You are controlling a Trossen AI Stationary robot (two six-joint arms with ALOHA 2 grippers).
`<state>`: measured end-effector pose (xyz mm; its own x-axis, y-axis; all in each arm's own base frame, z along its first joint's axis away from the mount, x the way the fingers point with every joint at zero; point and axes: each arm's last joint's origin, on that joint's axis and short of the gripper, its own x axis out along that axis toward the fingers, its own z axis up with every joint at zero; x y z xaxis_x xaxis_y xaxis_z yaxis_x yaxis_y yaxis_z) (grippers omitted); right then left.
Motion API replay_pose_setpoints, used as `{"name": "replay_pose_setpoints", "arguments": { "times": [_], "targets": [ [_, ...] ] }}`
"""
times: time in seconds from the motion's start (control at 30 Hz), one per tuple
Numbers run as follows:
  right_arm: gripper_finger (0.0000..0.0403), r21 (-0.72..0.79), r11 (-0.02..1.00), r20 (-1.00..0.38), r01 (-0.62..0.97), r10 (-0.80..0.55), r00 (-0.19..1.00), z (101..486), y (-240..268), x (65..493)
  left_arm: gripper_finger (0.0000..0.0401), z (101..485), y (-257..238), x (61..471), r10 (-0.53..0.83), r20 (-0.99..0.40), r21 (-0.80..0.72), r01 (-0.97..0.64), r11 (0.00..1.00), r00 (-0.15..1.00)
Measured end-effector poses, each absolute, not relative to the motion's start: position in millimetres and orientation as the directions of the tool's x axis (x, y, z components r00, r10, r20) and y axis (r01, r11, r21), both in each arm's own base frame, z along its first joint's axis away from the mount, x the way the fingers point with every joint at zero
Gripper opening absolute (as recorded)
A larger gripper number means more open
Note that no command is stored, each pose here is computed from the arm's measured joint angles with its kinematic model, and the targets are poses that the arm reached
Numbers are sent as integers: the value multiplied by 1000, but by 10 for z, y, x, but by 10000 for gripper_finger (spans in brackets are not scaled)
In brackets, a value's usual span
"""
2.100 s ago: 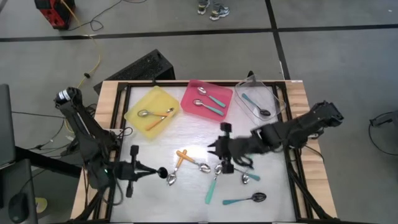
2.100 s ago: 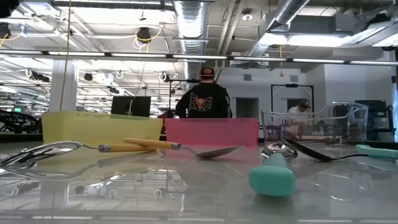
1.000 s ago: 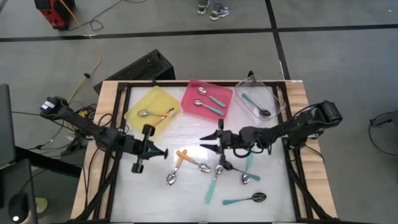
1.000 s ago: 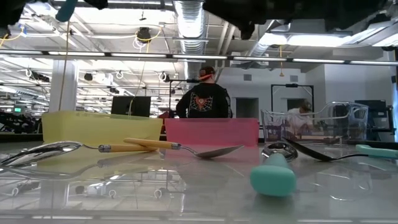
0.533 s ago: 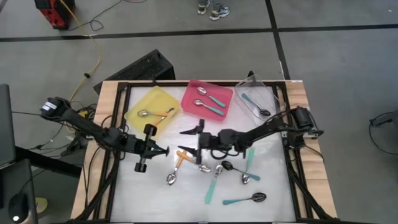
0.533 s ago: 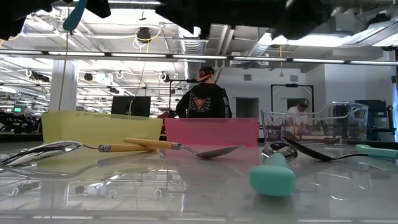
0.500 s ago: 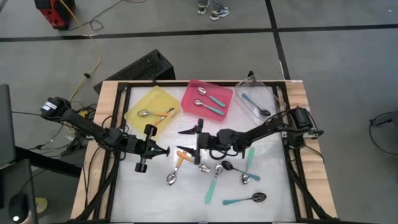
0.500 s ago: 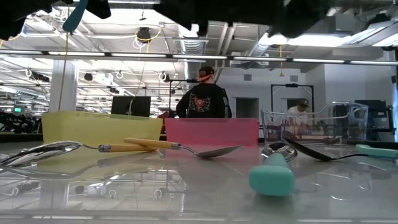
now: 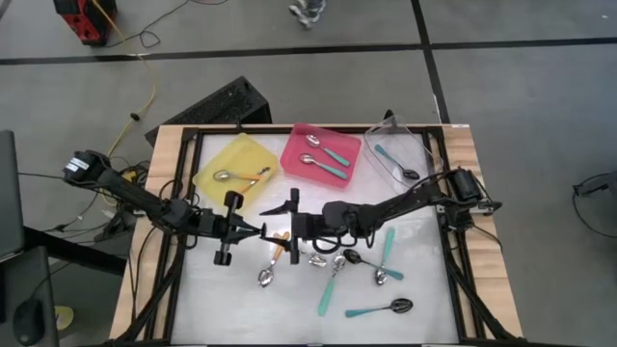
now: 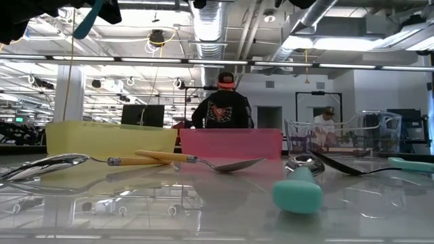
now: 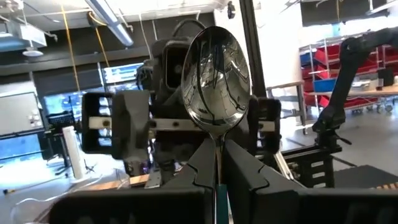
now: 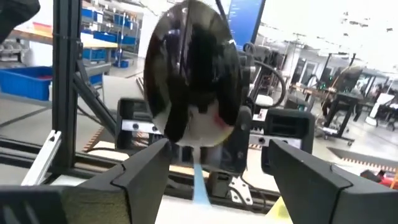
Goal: Sort silverware by color (type)
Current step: Put the blue spoon into the transparent bin
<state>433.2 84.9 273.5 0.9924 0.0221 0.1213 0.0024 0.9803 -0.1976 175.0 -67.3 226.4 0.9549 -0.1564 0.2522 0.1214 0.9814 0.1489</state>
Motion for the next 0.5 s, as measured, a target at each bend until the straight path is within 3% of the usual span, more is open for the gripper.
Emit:
{"name": "replay_pose_setpoints", "arguments": {
  "times": [0.3,0.5],
  "targets": [
    [297,-277,956,92,-97,127,988,2705,894,4330,0,2261,-701,1745,-254,252,17,258,966,934],
    [297,-291,944,-5,-153,159,987,2611,1000,4311,0,2163,-726,1758,-316,151,-149,338,929,937]
  ]
}}
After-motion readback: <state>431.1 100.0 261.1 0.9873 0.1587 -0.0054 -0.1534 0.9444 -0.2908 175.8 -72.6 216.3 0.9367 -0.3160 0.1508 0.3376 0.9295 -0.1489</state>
